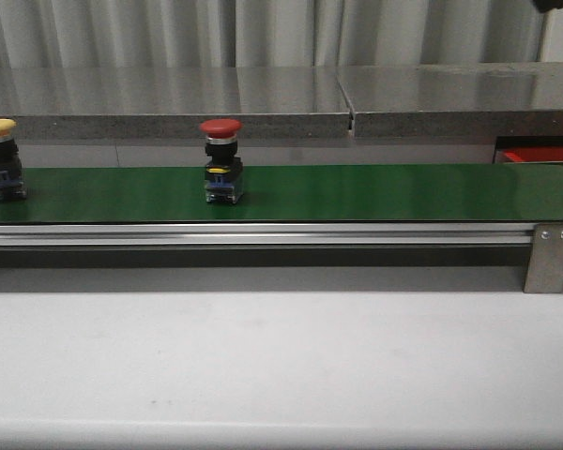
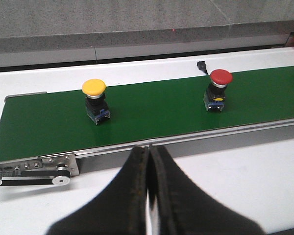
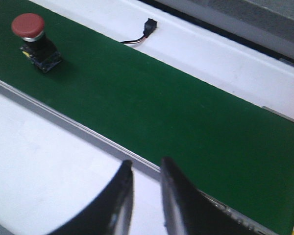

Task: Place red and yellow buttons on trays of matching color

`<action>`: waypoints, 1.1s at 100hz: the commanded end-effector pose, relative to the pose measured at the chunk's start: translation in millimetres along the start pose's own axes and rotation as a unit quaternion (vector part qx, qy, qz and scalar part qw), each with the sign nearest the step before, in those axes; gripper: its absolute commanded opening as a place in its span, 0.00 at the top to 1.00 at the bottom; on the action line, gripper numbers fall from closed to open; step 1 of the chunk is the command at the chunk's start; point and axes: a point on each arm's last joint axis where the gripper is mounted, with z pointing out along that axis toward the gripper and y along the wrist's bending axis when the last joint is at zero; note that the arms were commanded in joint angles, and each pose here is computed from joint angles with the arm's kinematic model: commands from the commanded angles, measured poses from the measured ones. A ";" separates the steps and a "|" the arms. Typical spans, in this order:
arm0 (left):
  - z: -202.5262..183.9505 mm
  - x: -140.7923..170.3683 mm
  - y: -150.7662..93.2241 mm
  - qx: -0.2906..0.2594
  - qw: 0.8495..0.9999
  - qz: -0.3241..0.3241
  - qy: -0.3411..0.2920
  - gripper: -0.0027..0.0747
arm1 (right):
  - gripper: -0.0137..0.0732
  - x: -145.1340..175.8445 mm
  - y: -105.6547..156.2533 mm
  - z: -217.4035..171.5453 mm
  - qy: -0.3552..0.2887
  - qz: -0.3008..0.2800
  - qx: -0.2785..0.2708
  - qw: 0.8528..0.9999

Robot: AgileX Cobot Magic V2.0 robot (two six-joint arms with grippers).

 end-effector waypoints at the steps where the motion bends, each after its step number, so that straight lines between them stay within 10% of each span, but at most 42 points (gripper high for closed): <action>1: -3.8 -12.6 -1.6 0.005 0.999 -0.002 -0.042 0.99 | 0.32 -29.3 4.8 1.8 -0.025 -0.004 -0.014 1.000; 13: -3.8 -12.6 -1.6 0.005 0.999 -0.002 -0.042 0.99 | 0.17 -46.1 12.6 20.0 0.003 0.003 -0.044 0.999; 110: -3.8 -12.6 -1.6 0.005 0.999 -0.002 -0.042 0.99 | 0.17 -94.2 43.8 143.8 0.104 -0.012 -0.113 0.988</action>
